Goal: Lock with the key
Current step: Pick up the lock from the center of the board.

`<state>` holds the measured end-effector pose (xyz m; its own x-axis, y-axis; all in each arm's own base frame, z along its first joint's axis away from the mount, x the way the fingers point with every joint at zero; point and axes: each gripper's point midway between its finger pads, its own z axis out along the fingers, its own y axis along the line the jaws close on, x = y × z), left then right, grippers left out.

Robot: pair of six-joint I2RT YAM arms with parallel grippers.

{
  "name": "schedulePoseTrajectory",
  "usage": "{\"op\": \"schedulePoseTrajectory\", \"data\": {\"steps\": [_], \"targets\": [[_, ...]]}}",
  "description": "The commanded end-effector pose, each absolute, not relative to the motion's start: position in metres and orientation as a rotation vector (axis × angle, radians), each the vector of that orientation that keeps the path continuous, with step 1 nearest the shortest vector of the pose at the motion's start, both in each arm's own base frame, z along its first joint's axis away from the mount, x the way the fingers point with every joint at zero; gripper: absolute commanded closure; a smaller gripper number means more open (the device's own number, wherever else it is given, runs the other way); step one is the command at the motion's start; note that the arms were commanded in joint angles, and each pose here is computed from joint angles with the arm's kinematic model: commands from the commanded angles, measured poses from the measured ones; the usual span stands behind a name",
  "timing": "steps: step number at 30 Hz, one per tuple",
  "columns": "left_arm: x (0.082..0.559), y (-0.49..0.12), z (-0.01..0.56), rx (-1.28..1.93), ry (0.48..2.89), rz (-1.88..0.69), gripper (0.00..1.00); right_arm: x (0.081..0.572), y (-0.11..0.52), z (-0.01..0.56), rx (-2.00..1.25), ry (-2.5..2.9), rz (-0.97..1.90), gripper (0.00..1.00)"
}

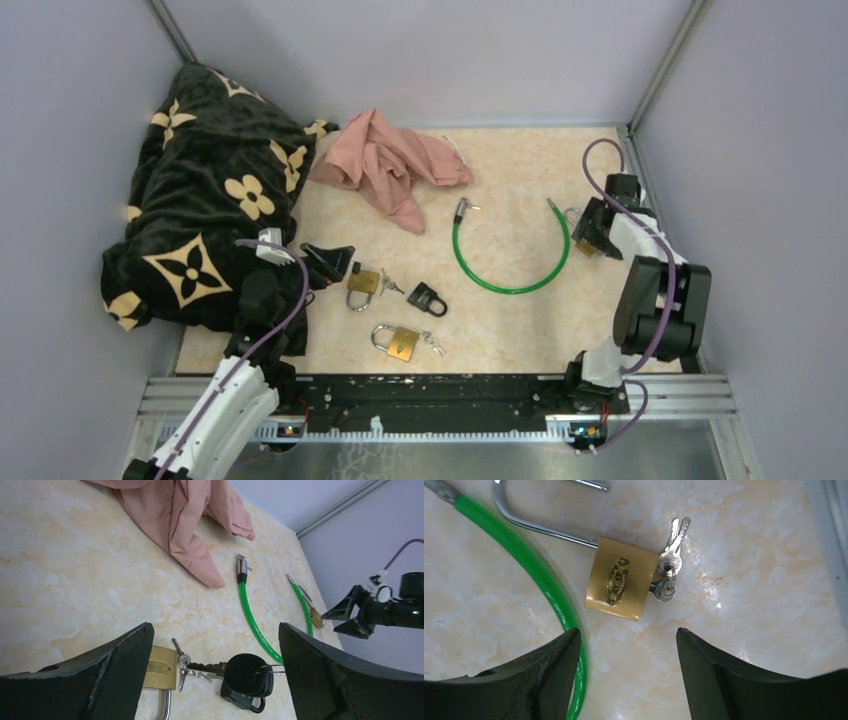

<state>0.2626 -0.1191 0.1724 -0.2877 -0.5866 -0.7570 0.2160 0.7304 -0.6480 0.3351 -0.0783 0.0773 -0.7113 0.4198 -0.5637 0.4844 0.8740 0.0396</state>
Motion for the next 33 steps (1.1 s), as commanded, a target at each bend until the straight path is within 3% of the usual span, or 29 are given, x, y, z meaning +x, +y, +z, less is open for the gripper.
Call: {"op": "schedulePoseTrajectory", "data": {"steps": [1, 10, 18, 25, 27, 31, 33], "targets": [[0.266, -0.116, 0.205, -0.261, 1.588, -0.799, 0.01, 0.357, -0.080, 0.064, 0.712, 2.469, -0.126, 0.30], [0.265, -0.119, 0.205, -0.253, 1.590, -0.813, 0.01, 0.362, -0.092, 0.031, 0.819, 2.524, -0.223, 0.31], [0.265, -0.123, 0.200, -0.252, 1.610, -0.836, 0.01, 0.377, -0.082, 0.042, 0.805, 2.530, -0.151, 0.32], [0.264, -0.124, 0.202, -0.244, 1.601, -0.849, 0.01, 0.388, -0.087, 0.098, 0.551, 2.548, -0.135, 0.15], [0.264, -0.125, 0.202, -0.240, 1.603, -0.854, 0.01, 0.399, -0.098, 0.095, 0.522, 2.555, -0.181, 0.18], [0.265, -0.125, 0.201, -0.232, 1.604, -0.842, 0.02, 0.432, -0.081, 0.084, 0.263, 2.602, -0.040, 0.39], [0.264, -0.126, 0.201, -0.227, 1.602, -0.849, 0.02, 0.442, -0.081, 0.074, 0.184, 2.631, -0.026, 0.40]]}}
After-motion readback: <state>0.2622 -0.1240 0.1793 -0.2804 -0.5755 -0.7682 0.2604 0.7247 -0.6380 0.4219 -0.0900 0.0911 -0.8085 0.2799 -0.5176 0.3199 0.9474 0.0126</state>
